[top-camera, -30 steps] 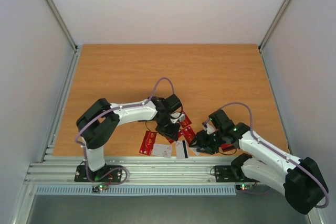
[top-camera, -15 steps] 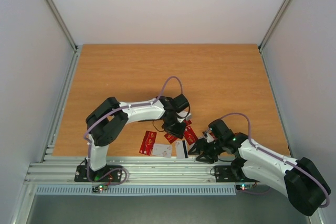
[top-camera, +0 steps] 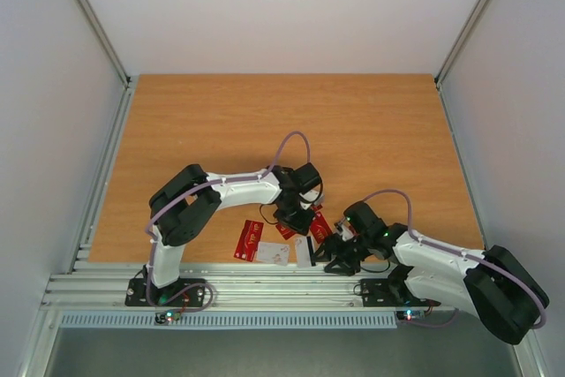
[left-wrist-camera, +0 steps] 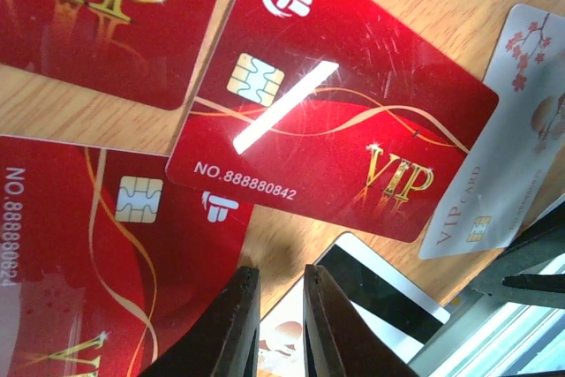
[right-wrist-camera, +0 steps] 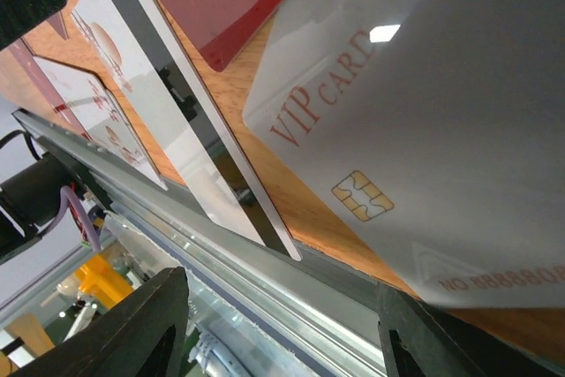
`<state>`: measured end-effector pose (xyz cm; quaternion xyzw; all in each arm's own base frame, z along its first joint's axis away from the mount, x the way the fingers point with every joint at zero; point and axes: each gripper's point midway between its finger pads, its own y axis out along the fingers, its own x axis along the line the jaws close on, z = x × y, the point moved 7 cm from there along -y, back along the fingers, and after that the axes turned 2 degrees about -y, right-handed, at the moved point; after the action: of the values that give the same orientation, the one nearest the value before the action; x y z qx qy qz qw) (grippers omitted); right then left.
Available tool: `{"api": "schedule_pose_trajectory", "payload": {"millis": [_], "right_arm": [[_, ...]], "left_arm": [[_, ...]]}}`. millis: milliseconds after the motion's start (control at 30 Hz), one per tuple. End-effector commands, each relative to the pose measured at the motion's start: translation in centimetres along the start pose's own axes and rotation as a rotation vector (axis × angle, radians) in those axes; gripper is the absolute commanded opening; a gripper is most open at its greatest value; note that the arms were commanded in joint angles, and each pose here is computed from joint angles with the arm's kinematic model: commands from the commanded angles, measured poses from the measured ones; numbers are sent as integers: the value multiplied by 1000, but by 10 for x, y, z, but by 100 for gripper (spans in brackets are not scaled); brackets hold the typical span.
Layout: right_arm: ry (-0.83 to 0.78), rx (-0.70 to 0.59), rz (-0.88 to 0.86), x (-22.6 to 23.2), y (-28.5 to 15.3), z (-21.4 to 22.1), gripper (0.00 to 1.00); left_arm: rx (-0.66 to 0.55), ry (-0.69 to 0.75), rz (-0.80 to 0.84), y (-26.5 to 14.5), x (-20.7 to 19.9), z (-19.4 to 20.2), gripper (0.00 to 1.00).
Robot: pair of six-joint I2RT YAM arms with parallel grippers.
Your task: Put the credit cards into the card holder
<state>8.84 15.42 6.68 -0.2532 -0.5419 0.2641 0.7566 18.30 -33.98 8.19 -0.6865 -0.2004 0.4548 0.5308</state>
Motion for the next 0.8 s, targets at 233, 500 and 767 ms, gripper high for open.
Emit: {"api": "schedule_pose_trajectory", "payload": {"millis": [233,500,767], "right_arm": [[-36,-30,-51,4,11,-12,59],[-47,-13,-81,5,19,-14,57],[-39,2,-34,2,21,-11,55]], "left_arm": [[73,-6,17,27,1,23,17],[86,-34,29,30,2,30,17],[44,-27,49,13,-11,20,17]]}}
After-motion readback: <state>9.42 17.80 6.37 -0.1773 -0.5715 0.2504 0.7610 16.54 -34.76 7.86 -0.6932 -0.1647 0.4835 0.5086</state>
